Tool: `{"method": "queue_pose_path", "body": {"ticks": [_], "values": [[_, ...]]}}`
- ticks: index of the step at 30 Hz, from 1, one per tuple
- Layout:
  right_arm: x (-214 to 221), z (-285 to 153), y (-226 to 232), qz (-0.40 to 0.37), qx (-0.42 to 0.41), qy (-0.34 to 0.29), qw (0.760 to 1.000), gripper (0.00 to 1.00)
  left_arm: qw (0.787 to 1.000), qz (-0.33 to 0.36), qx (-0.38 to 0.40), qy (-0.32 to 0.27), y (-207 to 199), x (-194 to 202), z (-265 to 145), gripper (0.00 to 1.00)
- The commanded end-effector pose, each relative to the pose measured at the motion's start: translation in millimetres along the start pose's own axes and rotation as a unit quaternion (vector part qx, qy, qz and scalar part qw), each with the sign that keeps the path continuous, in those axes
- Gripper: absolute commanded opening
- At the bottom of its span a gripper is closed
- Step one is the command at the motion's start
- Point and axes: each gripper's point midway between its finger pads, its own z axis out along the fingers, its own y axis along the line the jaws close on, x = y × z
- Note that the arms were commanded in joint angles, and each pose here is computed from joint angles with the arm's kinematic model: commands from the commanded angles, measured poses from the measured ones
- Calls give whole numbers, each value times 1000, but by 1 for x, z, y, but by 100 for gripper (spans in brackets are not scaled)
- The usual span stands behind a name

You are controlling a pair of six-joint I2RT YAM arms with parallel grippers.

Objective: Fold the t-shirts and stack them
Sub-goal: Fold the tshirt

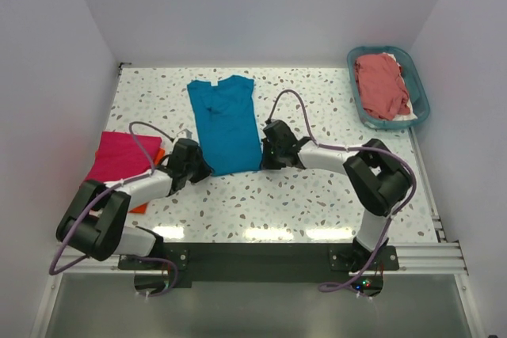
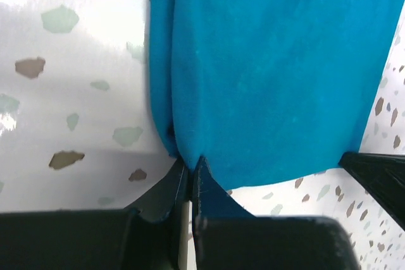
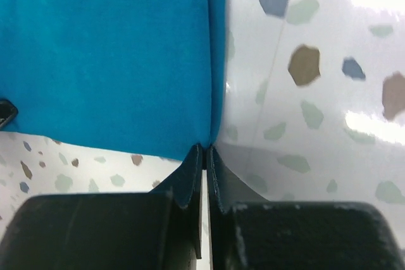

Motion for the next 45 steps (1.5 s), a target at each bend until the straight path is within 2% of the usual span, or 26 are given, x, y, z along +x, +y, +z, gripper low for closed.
{"method": "queue_pose_path", "body": {"ticks": [1,3,4,6,7,9,10,13,15,18,21,24,26,27,35,38,39,40,41,42,44,45], "values": [[13,-17,-7,-14,-1,4,1000,0,999,23,-24,43,21,29,-12,0],[13,-33,-5,-19,-12,-9,1000,0,998,25,-15,47,19,35,-24,0],[30,-36,-13,-24,-7,4,1000,0,998,32,-15,56,21,46,-28,0],[36,-51,-9,-28,-22,-6,999,0,997,35,-4,66,19,58,-41,0],[58,-55,-12,-35,-22,9,999,0,997,29,-4,73,23,67,-50,0],[70,-71,-6,-42,-39,4,998,0,996,39,7,85,22,81,-61,0],[93,-74,-9,-53,-40,20,998,0,995,42,10,89,22,86,-66,0],[112,-95,2,-58,-63,12,996,0,994,37,33,95,10,93,-88,0],[107,-105,0,-58,-52,-4,997,0,994,40,36,95,7,91,-101,0],[80,-127,3,-71,-34,-44,996,0,996,50,39,63,-9,67,-116,0],[28,-160,22,-84,-29,-114,989,0,996,62,65,23,-49,30,-137,0],[-6,-172,23,-97,-9,-136,986,0,994,84,65,-11,-74,0,-143,0],[-20,-165,22,-100,-9,-127,987,0,994,96,50,-26,-79,-22,-134,0],[-39,-167,23,-83,-21,-129,988,0,992,106,66,-29,-90,-33,-136,0],[-131,-127,38,-57,-38,-138,988,0,991,86,70,-69,-122,-116,-82,0],[-169,-99,35,-43,-30,-137,989,0,992,70,68,-75,-128,-145,-50,0],[-197,-104,34,-32,-30,-159,986,0,992,66,71,-85,-132,-158,-45,0],[-200,-77,25,-24,-17,-146,989,0,993,58,70,-73,-130,-160,-21,0],[-206,-69,26,-20,-30,-137,990,0,993,51,69,-75,-126,-171,-10,0],[-234,-70,27,-13,-40,-153,987,0,995,50,63,-63,-125,-176,13,0],[-233,-27,10,-1,-23,-119,993,7,995,47,62,-65,-120,-193,35,4],[-244,-11,4,8,-22,-111,994,20,994,49,76,-59,-123,-197,56,17]]}}
